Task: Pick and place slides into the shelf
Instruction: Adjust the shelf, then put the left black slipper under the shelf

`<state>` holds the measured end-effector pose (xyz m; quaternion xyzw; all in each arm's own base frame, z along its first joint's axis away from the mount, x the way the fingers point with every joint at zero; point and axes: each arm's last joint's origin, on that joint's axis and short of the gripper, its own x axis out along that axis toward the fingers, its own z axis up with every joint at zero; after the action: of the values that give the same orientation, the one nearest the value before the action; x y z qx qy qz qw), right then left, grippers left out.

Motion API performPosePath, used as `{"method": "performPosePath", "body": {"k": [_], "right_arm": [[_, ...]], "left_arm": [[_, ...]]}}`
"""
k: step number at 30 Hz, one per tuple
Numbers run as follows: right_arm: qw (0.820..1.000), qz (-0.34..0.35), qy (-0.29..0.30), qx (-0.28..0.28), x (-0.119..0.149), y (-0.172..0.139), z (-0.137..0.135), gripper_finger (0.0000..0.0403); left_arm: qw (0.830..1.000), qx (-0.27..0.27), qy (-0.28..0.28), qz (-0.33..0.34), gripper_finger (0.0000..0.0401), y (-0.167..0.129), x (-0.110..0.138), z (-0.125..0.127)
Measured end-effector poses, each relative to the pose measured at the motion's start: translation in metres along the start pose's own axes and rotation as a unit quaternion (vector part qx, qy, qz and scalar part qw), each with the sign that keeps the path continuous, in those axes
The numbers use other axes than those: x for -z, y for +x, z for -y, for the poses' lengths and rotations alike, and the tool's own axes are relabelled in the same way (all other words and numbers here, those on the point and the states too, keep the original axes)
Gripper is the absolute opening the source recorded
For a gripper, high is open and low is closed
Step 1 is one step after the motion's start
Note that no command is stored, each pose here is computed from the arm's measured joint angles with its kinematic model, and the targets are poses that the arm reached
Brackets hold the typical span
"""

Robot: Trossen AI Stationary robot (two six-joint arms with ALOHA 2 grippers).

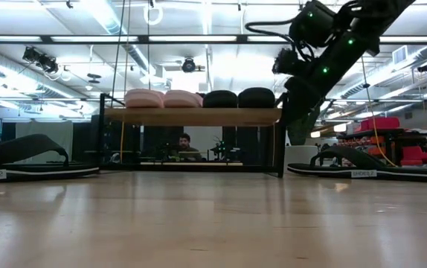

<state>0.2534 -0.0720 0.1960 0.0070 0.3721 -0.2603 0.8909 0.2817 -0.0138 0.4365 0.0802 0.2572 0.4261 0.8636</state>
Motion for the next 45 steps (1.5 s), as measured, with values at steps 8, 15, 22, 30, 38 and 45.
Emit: {"method": "performPosePath", "body": {"k": [8, 15, 22, 30, 38, 45], "right_arm": [[1.0, -0.004, 0.013, -0.018, 0.0, 0.002, 0.006, 0.0], [0.998, 0.005, -0.013, -0.068, 0.002, -0.009, -0.028, 0.0], [0.992, 0.01, -0.063, -0.105, 0.016, -0.036, -0.082, 0.0], [0.995, 0.01, -0.095, -0.023, 0.032, -0.056, -0.095, 0.0], [0.998, 0.028, -0.053, -0.02, 0.026, -0.074, -0.081, 0.0], [0.998, 0.055, -0.023, -0.031, 0.02, -0.087, -0.074, 0.0002]], "left_arm": [[1.0, 0.0, -0.014, -0.001, 0.0028, 0.0, 0.0, 0.0], [0.993, 0.101, -0.018, -0.063, 0.0033, -0.001, 0.009, 0.004], [0.953, 0.201, 0.001, -0.226, 0.0012, -0.018, 0.041, 0.036], [0.939, 0.174, 0.035, -0.296, 0.0008, -0.066, 0.095, 0.094], [0.937, 0.048, -0.105, -0.329, 0.0006, -0.113, 0.187, 0.105], [0.936, 0.034, -0.19, -0.295, 0.0021, -0.14, 0.247, 0.06]]}}
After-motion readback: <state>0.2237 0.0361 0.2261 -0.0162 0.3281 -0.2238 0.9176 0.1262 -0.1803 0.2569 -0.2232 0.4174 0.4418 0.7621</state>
